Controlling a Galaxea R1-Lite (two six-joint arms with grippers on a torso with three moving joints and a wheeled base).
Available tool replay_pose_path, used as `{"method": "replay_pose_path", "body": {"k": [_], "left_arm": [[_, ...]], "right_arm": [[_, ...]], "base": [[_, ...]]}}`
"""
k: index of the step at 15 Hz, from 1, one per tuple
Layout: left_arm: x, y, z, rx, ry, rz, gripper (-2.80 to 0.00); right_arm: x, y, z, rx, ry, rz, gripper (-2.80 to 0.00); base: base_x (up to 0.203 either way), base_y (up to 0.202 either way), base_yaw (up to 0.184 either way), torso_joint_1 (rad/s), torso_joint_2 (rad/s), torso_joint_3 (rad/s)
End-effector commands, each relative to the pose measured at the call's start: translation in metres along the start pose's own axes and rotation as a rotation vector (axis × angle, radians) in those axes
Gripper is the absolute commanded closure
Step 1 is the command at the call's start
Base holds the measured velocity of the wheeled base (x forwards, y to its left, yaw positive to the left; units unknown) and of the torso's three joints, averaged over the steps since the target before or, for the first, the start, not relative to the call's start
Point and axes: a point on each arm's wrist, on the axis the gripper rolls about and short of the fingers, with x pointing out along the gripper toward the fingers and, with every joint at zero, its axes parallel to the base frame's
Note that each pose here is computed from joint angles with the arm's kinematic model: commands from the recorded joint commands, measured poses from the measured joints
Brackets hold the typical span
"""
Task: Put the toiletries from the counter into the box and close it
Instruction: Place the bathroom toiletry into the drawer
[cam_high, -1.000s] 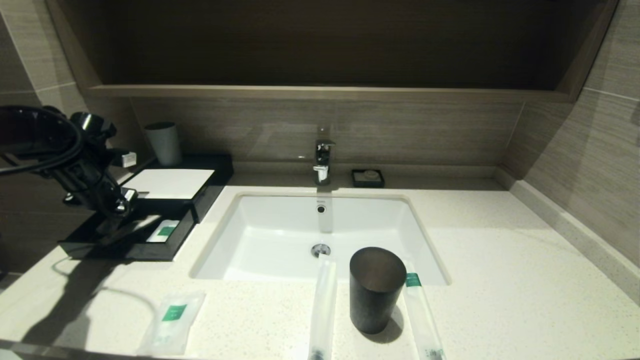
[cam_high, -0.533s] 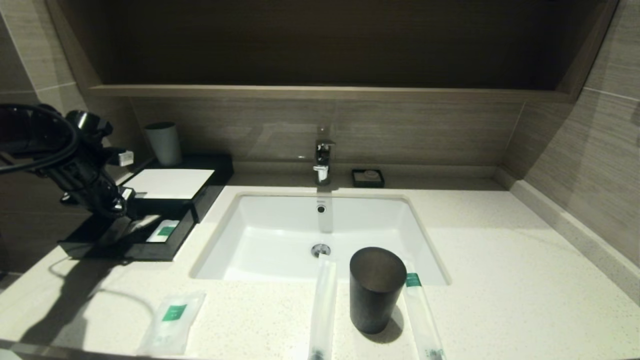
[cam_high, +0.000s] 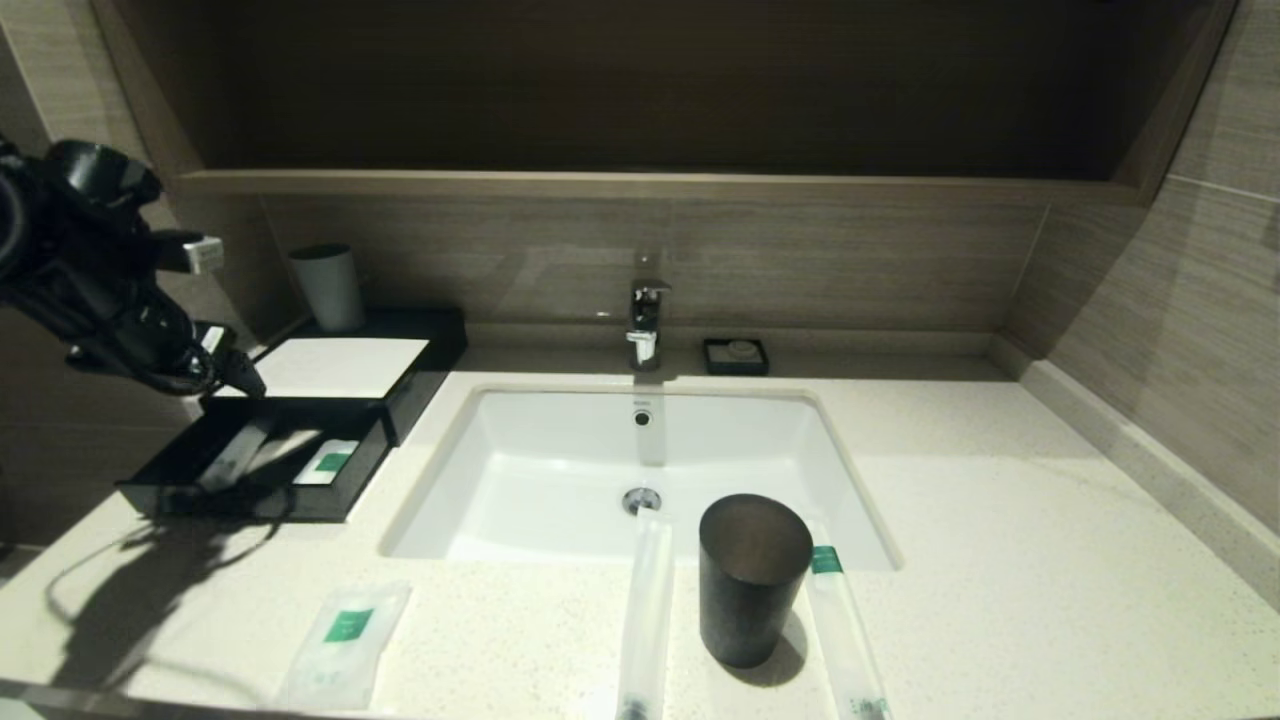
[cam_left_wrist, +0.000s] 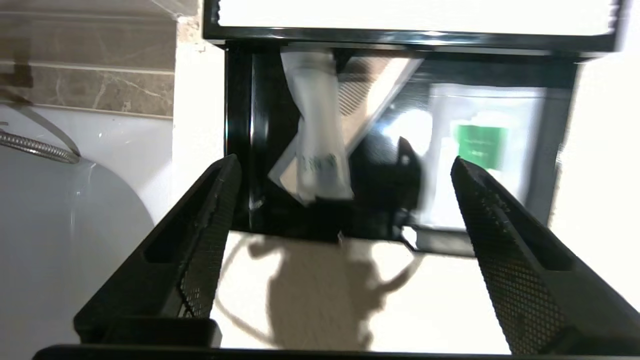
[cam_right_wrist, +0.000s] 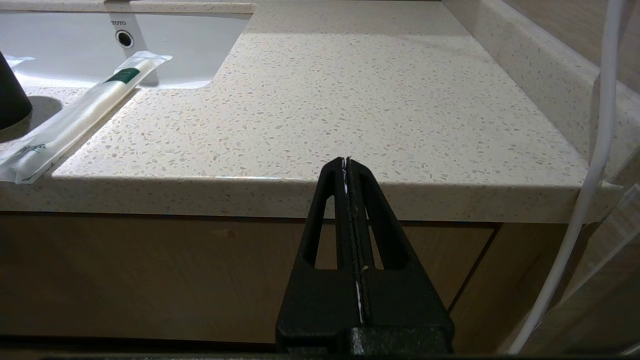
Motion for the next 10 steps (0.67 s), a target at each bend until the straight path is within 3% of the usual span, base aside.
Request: {"method": "replay_pose_path", "body": {"k": [1, 3, 5, 9, 10], "left_arm": [[-0.053, -0.005, -0.008, -0.002, -0.105, -0.023, -2.8], [-0.078, -0.017, -0.018, 0.021, -0.151, -0.103, -2.8], [-0.083, -0.037, -0.026, 0.068, -0.144, -0.186, -2.8], [-0.087, -0.052, -0.034, 0.101, -0.135, -0.236, -2.8], [-0.09, -0.053, -0.037, 0.104, -0.139, -0.249, 0.0]], "right_arm": [[0.0, 0.0, 0.0, -0.001, 0.0, 0.0, 0.0], [0.0, 0.0, 0.0, -0.001, 0.0, 0.0, 0.0], [0.0, 0.0, 0.0, -0.001, 0.0, 0.0, 0.0], [0.0, 0.0, 0.0, -0.001, 0.0, 0.0, 0.0], [0.0, 0.0, 0.0, -0.001, 0.0, 0.0, 0.0]], "base": [[0.0, 0.0, 0.0, 0.0, 0.0, 0.0], [0.0, 0.0, 0.0, 0.0, 0.0, 0.0], [0.0, 0.0, 0.0, 0.0, 0.0, 0.0], [0.0, 0.0, 0.0, 0.0, 0.0, 0.0], [0.0, 0.0, 0.0, 0.0, 0.0, 0.0]]}}
